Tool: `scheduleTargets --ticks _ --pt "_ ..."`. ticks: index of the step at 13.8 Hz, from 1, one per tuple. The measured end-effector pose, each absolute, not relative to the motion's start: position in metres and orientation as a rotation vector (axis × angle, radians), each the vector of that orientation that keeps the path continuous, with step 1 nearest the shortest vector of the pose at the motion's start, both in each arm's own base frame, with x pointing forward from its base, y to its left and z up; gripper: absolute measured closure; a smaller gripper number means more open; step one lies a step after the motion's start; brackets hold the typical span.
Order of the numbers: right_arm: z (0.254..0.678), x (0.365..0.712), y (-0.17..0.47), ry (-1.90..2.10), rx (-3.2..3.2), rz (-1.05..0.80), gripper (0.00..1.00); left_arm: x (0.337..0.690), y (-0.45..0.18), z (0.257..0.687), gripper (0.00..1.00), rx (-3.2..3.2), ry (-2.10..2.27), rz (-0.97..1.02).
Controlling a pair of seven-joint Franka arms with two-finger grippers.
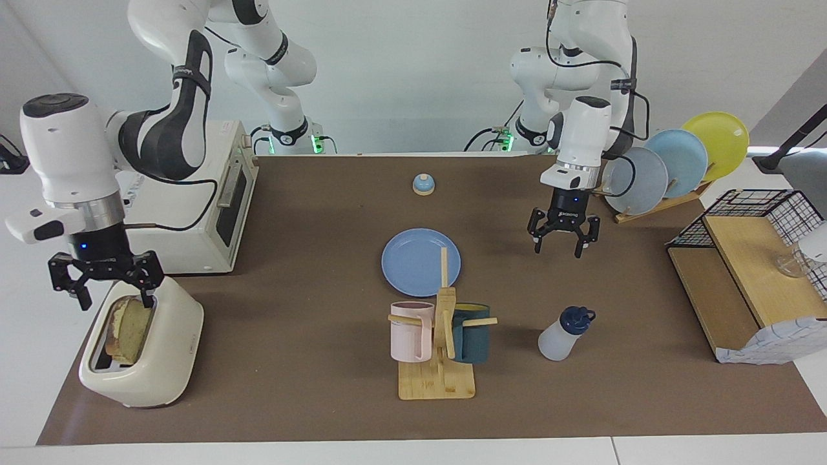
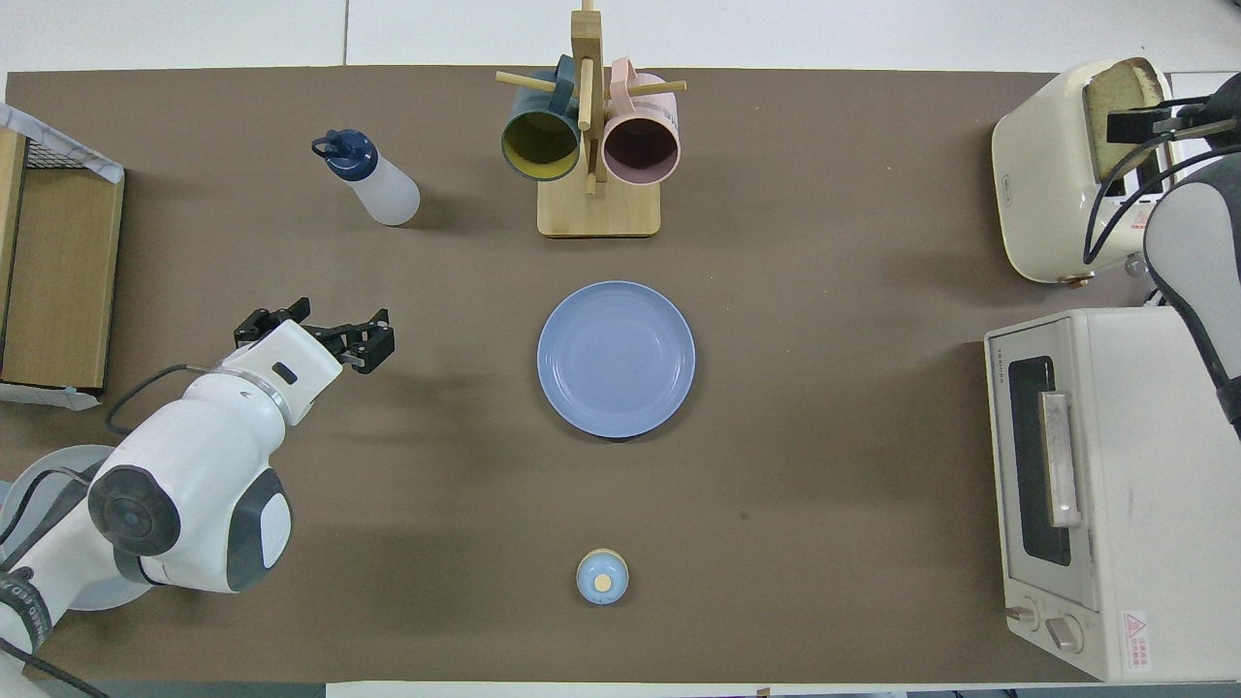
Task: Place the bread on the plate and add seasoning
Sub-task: 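Grasp the toaster bread with the right gripper while the left gripper reaches the bottle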
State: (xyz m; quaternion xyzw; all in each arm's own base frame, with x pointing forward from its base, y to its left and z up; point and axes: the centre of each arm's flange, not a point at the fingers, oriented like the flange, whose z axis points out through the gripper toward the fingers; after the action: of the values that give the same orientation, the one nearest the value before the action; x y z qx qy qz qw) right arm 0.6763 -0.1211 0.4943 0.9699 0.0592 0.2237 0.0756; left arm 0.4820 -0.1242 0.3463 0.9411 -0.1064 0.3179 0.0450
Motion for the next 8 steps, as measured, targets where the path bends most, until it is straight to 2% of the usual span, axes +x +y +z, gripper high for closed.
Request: scheduleTargets --ticks 1,2,4,7,8 --pt "0.490 0.677 -0.121 0.176 2.908 0.672 0.07 0.484 -0.124 0.338 0.00 2.864 -0.319 0.997" --pt "0.487 0.677 -0.120 0.169 2.910 0.672 0.16 0.486 -0.124 0.331 0.00 2.846 -0.306 1.038" --pt "0.485 0.677 -0.120 0.162 2.913 0.672 0.44 0.487 -0.125 0.312 0.00 2.818 -0.260 1.097" --pt "0.485 0.678 -0.119 0.164 2.913 0.672 0.79 0.494 -0.147 0.291 0.00 2.797 -0.174 1.096" --pt "0.485 0.678 -0.117 0.167 2.914 0.671 0.87 0.497 -0.156 0.288 0.00 2.791 -0.167 1.094"
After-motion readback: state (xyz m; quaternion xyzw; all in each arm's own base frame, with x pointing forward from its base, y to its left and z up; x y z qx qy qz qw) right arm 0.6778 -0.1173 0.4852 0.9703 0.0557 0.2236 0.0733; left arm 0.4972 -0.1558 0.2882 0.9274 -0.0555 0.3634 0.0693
